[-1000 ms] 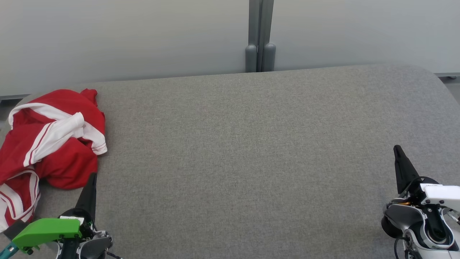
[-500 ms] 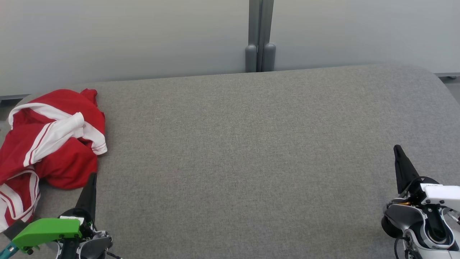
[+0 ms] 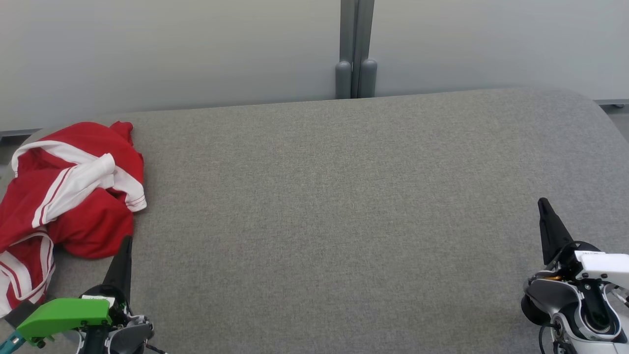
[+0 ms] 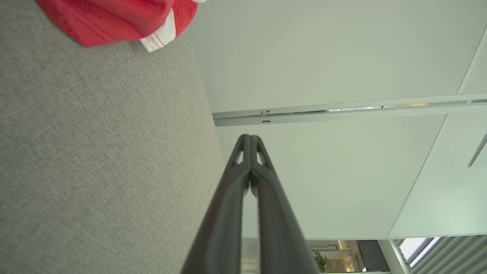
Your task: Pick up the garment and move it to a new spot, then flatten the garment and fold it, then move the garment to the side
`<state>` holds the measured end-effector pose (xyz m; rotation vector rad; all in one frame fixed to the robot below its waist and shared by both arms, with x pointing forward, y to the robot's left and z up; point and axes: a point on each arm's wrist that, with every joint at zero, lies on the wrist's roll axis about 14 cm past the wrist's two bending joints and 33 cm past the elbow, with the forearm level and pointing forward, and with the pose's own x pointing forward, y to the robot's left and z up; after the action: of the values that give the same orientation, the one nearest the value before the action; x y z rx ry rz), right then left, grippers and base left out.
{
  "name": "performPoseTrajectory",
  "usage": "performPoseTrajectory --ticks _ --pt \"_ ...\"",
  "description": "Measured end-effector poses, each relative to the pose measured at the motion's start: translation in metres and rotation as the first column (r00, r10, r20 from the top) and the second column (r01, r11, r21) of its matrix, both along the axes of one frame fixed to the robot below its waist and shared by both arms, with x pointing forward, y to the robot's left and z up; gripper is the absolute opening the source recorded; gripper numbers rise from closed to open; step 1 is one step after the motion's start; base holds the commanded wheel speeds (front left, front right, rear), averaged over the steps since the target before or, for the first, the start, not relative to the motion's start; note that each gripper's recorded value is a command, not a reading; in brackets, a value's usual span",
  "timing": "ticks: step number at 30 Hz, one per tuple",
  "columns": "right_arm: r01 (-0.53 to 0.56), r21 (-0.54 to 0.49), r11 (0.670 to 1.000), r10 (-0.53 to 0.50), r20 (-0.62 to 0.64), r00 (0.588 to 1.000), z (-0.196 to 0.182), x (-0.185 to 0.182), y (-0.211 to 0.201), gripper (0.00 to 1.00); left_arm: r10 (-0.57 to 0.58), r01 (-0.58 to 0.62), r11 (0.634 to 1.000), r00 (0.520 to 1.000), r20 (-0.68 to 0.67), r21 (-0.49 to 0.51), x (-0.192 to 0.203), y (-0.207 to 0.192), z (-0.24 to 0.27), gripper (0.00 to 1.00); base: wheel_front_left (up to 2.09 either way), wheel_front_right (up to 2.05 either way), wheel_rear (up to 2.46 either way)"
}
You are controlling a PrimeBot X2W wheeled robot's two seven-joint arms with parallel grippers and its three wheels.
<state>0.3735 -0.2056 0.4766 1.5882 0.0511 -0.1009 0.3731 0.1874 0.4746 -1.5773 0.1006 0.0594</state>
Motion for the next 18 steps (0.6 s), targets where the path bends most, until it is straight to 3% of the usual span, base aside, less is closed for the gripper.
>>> performPoseTrajectory --ticks 18 --pt "0.001 -0.001 1.000 -0.001 0.001 1.000 0.0002 0.0000 0.0002 0.00 0.000 0.000 1.000 1.000 0.000 0.000 0.0000 0.0001 0.0001 0.00 0.00 0.00 0.00"
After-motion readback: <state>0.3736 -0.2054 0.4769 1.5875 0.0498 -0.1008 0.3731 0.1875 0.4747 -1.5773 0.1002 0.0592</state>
